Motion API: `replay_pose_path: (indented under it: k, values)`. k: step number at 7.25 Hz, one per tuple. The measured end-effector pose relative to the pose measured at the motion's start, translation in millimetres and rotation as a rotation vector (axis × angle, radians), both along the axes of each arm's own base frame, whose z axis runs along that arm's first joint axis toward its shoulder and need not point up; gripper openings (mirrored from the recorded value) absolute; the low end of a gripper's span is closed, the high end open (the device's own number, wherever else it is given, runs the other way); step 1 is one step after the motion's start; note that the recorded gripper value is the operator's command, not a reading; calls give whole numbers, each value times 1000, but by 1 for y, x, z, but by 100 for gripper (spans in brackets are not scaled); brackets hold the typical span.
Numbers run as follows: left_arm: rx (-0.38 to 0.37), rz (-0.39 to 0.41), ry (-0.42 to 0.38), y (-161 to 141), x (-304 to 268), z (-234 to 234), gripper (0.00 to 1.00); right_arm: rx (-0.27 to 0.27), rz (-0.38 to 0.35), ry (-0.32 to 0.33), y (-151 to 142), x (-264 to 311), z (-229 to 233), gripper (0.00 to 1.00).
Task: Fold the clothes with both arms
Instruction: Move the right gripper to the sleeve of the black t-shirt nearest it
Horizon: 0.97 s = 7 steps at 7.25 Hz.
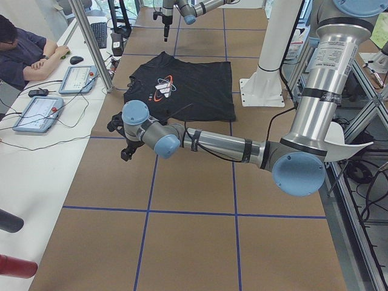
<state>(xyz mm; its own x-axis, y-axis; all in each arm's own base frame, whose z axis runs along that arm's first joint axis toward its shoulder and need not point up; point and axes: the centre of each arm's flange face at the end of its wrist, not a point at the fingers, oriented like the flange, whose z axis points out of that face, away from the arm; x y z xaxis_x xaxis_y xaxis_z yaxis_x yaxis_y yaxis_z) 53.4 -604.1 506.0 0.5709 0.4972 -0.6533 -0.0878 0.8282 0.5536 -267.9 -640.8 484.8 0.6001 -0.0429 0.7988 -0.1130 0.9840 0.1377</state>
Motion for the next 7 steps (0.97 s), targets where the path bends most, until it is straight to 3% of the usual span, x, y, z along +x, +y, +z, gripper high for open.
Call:
replay_pose_path:
  k: [4,7]
  values:
    - [7,5,2,-1,4,6,100,22,-14,32,-7,-47,-1,75]
    - [7,8,2,-1,5,12,100,105,-31,53,-6,-60,21,71]
